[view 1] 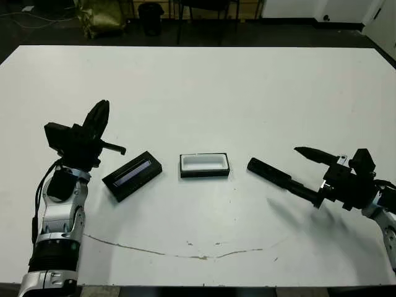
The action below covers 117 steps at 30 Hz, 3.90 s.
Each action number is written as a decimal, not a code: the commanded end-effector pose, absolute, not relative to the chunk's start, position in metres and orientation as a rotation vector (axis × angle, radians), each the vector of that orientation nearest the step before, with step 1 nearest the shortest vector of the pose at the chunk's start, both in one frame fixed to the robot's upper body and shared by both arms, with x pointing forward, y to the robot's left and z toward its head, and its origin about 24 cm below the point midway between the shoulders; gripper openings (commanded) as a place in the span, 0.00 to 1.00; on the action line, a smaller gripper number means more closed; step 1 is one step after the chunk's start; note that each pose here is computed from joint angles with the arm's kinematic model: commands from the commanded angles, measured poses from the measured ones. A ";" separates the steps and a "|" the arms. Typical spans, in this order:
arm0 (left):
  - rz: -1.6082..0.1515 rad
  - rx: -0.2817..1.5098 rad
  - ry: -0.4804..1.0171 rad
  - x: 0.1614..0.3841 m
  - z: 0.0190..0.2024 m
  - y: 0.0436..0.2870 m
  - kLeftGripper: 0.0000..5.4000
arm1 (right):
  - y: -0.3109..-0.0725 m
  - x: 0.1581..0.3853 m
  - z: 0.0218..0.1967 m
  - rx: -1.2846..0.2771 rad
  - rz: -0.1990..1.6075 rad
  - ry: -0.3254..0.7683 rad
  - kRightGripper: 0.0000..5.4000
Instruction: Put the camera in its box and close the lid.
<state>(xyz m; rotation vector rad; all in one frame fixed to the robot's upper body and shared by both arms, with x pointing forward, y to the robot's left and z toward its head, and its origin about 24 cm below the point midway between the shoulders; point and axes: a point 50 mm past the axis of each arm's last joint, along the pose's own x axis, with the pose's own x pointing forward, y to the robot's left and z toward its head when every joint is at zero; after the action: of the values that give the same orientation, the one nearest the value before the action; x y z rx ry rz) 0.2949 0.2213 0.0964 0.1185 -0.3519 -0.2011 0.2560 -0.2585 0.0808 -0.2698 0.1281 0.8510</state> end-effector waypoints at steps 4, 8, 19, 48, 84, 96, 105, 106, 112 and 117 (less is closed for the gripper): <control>-0.195 0.116 -0.320 0.293 0.090 0.224 0.00 | -0.260 0.258 0.069 -0.272 0.854 0.182 0.46; -0.199 0.114 -0.321 0.293 0.090 0.224 0.00 | -0.259 0.260 0.066 -0.268 0.862 0.203 0.45; -0.197 0.115 -0.320 0.293 0.090 0.224 0.00 | -0.253 0.263 0.063 -0.289 0.906 0.192 0.60; -0.201 0.115 -0.323 0.293 0.089 0.224 0.00 | -0.248 0.272 0.041 -0.325 0.927 0.248 1.00; -0.197 0.111 -0.321 0.292 0.088 0.223 0.00 | -0.240 0.267 -0.006 -0.382 1.075 0.590 0.18; -0.198 0.110 -0.323 0.292 0.088 0.223 0.00 | -0.243 0.295 0.023 -0.179 1.026 0.444 0.16; -0.197 0.104 -0.318 0.292 0.087 0.222 0.00 | -0.221 0.330 0.112 -0.174 1.173 0.166 0.18; -0.198 0.102 -0.318 0.291 0.087 0.222 0.00 | -0.219 0.332 0.120 -0.193 1.191 0.161 0.16; -0.194 0.110 -0.321 0.291 0.086 0.221 0.00 | -0.191 0.339 0.148 -0.227 1.331 0.161 0.15; -0.195 0.108 -0.319 0.291 0.086 0.221 0.00 | -0.169 0.340 0.150 -0.238 1.433 0.175 0.15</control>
<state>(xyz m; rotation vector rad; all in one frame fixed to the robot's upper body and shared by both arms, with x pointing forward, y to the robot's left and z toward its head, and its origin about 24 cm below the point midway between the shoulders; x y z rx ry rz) 0.2947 0.2193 0.0950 0.1099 -0.3562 -0.2014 0.3395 -0.1748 0.1478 -0.2207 0.1748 1.4024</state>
